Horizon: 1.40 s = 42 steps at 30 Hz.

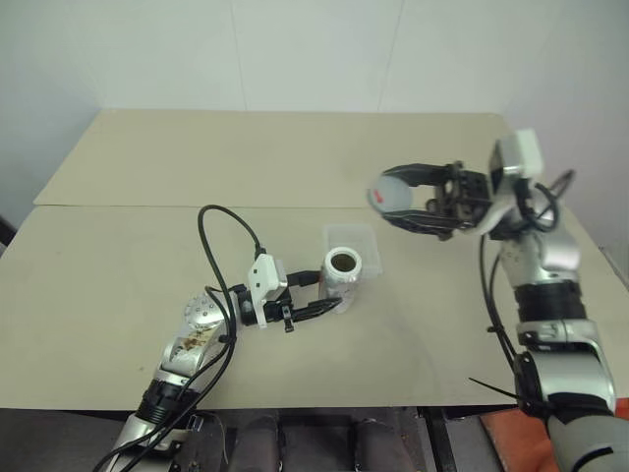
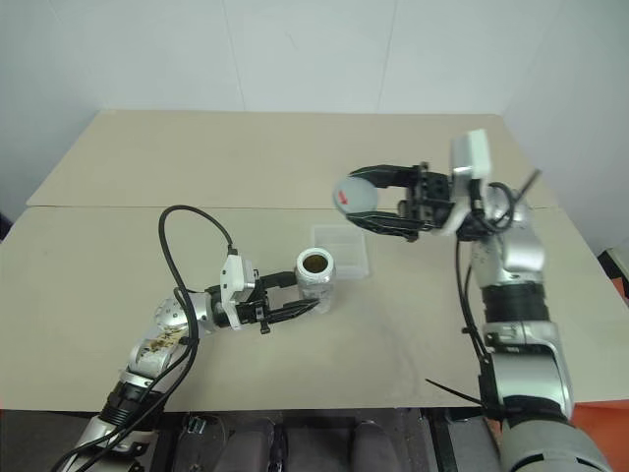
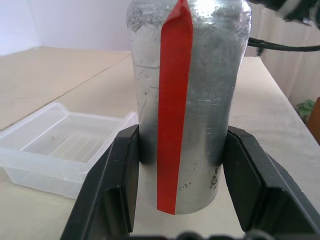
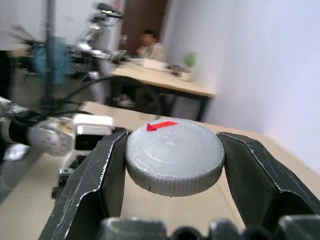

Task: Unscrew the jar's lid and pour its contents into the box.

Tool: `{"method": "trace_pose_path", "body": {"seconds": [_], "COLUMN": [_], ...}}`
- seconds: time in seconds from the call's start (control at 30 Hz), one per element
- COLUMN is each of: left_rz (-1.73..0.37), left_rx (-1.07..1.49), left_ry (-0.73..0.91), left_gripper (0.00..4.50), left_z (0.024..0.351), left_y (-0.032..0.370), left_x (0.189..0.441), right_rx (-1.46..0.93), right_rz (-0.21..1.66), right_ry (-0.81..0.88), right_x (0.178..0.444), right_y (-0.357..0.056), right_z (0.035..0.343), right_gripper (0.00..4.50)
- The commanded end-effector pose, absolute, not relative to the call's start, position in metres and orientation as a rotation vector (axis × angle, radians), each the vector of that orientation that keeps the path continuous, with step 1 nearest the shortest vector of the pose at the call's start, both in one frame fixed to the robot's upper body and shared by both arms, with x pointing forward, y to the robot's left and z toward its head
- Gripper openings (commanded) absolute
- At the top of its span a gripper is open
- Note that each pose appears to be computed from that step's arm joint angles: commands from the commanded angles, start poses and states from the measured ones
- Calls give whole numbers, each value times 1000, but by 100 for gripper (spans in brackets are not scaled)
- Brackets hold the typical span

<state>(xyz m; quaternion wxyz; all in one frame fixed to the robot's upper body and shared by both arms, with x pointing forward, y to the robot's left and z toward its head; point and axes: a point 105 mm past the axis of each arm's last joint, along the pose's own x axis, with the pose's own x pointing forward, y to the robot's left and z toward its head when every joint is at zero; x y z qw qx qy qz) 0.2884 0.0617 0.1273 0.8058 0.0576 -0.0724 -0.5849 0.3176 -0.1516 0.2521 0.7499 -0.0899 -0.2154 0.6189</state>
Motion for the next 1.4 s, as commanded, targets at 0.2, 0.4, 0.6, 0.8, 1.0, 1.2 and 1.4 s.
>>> {"method": "trace_pose_path", "body": {"seconds": [0.2,0.4,0.6,0.8,1.0,1.2,1.4], "left_rz": [-1209,-1199,-1195,-1184,-1159,-1098,-993], "left_rx": [120,126,134,138,134,215,365], "left_ry": [-201,-197,-196,-201,-200,-152,-119], "left_gripper": [211,211,211,211,211,211,211], "left_z": [143,143,145,145,147,158,163], "left_y": [63,64,67,69,74,94,123], "left_x": [291,294,297,298,300,312,341], "right_rx": [-204,-186,-204,-97,-131,-192,-255], "right_rz": [774,493,350,337,373,483,560], "right_ry": [-319,-124,60,134,134,39,-70], "right_x": [296,276,267,268,263,251,253], "right_y": [-201,-211,-219,-226,-226,-217,-206], "right_z": [208,136,83,69,75,112,165], "right_gripper": [279,279,279,352,447,447,447]}}
